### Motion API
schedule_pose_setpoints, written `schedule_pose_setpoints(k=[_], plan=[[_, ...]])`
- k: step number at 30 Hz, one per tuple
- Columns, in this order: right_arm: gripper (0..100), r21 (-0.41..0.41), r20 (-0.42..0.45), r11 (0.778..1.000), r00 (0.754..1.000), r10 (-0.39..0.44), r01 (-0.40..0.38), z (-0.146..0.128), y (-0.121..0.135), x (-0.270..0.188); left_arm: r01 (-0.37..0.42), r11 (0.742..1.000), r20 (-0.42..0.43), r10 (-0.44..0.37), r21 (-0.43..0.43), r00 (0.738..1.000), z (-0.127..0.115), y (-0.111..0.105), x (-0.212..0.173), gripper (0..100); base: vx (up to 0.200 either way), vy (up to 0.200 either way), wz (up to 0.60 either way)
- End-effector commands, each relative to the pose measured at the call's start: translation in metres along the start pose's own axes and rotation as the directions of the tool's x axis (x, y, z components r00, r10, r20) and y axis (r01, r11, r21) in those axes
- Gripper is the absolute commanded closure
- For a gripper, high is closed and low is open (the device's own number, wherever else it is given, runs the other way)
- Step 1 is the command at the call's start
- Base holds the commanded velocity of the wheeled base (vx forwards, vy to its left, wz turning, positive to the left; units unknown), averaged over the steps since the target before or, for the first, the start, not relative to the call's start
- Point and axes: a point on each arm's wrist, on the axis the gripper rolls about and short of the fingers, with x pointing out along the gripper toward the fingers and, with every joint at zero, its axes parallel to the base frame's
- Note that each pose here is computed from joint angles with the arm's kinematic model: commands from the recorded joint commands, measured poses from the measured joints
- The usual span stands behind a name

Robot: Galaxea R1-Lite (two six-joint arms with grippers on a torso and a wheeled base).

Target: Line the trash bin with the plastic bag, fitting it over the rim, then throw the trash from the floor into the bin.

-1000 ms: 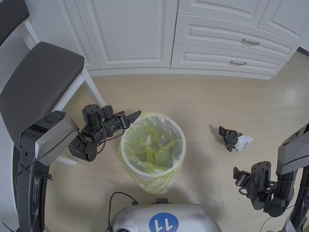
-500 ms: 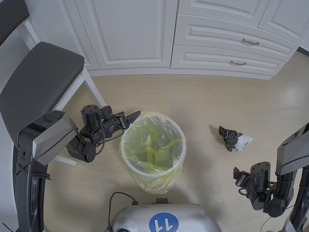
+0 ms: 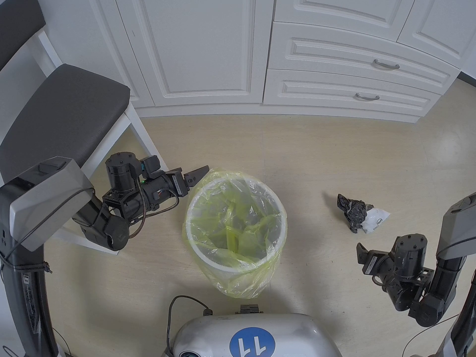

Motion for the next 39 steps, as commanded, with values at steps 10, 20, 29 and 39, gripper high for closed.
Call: schedule_pose_setpoints(k=[10,20,29,39], plan=[[0,-0.362,0.165,0.926,0.971,0.174,-0.104,0.048,0.008,0.055,-0.035,0.977,-0.046,0.045,0.211,0.998,0.03,-0.025,-0.042,0,0.0,0.0,0.0],[0,-0.406,0.198,0.894,0.937,0.288,-0.189,0.056,0.031,0.019,-0.155,0.909,0.041,0.151,0.388,0.988,0.052,-0.05,-0.079,0,0.0,0.0,0.0],[0,-0.421,0.343,0.898,0.894,0.288,-0.127,0.094,0.02,-0.007,-0.181,0.895,0.125,0.142,0.407,0.982,0.074,-0.06,-0.101,0,0.0,0.0,0.0],[0,-0.497,0.445,0.866,0.844,0.299,-0.045,0.117,0.012,-0.036,-0.192,0.854,0.235,0.085,0.483,0.968,0.096,-0.09,-0.142,0,0.0,0.0,0.0]])
